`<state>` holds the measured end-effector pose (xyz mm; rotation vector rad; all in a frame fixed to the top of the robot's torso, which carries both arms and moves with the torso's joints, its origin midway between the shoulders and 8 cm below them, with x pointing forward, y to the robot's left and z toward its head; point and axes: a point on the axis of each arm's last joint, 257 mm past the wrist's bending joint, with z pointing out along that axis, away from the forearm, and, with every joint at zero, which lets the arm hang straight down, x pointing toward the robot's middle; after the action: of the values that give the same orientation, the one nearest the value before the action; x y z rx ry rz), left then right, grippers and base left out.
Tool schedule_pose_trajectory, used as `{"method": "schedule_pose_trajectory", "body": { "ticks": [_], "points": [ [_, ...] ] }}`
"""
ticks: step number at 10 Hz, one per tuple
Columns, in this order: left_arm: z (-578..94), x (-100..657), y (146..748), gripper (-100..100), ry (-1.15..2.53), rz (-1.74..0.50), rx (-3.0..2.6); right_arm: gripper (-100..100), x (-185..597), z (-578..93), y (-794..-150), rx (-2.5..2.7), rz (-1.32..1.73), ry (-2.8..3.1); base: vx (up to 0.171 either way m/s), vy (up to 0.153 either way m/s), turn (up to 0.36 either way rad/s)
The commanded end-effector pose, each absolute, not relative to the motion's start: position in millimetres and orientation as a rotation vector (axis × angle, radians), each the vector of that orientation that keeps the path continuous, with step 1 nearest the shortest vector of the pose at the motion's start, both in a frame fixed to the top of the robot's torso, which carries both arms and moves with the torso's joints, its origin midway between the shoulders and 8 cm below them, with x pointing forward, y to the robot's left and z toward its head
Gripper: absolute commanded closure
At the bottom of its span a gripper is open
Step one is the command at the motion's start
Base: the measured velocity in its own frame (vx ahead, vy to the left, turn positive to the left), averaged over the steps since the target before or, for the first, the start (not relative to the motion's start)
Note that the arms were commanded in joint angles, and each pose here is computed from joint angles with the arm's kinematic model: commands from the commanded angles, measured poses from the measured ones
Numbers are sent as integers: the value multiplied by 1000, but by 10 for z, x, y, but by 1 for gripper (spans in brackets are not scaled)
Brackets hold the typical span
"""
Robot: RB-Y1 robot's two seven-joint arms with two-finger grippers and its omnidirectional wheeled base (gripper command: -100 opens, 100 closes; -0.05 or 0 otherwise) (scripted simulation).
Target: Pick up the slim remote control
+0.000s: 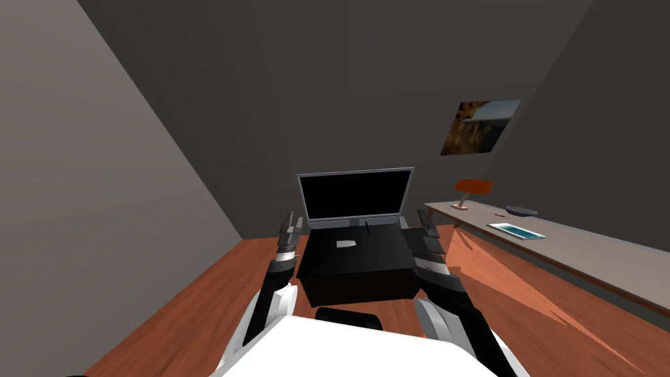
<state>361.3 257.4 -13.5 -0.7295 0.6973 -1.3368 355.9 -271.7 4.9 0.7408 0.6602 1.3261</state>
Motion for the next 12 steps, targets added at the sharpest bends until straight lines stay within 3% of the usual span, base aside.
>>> {"method": "schedule_pose_trajectory", "body": {
  "ticks": [1,5,12],
  "points": [
    [-198,3627,2593,-100,731,-1330,-725,0,3559,49,-2717,741,1326,660,-9,-10,-73],
    [-544,3702,2819,-100,844,-1286,-773,0,3559,50,-2716,741,1326,660,-41,-33,-157],
    [-1465,3755,3714,-100,974,-1131,-1048,0,3559,49,-2717,741,1326,660,-53,-60,-272]
  ]
}}
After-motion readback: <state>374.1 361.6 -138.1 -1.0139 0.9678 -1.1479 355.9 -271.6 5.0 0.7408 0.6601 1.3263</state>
